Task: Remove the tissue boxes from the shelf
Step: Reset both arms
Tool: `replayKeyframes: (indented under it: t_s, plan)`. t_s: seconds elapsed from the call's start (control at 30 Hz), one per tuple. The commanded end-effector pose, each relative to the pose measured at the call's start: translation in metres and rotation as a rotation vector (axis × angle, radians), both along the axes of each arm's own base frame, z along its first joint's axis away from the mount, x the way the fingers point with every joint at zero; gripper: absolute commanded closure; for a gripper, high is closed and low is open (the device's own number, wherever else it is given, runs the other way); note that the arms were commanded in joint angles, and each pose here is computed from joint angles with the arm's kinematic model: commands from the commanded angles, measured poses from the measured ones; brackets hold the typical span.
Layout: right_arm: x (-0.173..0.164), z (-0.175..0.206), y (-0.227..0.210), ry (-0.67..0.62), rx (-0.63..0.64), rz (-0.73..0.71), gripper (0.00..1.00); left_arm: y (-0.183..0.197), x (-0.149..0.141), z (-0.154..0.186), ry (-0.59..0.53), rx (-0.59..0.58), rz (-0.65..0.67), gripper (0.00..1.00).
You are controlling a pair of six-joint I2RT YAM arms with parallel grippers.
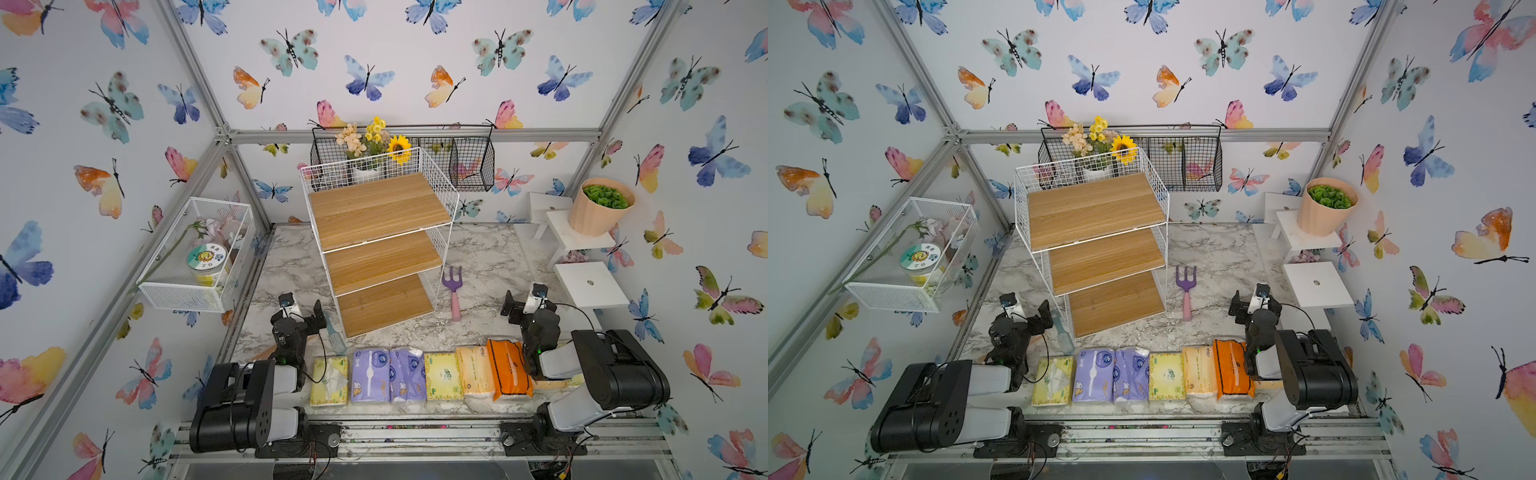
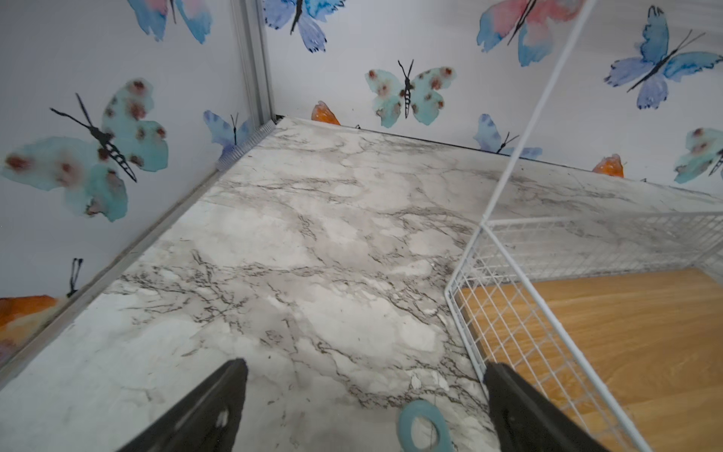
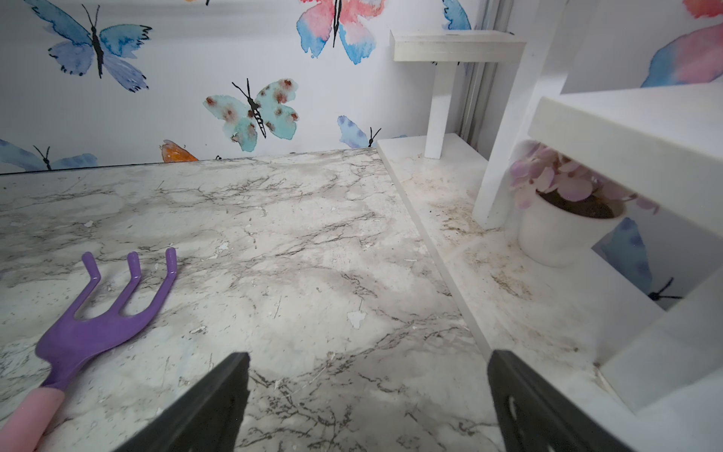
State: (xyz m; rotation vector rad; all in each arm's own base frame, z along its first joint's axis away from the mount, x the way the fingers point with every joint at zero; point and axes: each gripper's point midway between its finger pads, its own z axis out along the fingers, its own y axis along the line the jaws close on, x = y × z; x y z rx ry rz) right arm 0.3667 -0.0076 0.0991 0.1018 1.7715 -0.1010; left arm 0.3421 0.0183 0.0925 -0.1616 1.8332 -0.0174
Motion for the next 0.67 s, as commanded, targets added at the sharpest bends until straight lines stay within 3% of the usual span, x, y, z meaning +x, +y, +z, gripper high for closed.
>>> replayKeyframes:
  t_s: [0.0,0.1,0.63]
  plan:
    - [0.005,0.0075,0.0018,-0.021,0.016,0.012,0.0,-0.0119,0.0161,0.0254,-0.073,0.032,-0.064,0.02]
    - [0.0052,0.0074,0.0014,-0.021,0.016,0.009,0.0,-0.0133,0.0183,0.0263,-0.077,0.084,-0.015,0.01]
    - [0.0073,0.0055,-0.0014,-0.005,0.01,-0.008,0.0,-0.0138,0.0197,0.0251,-0.06,0.078,-0.024,0.01]
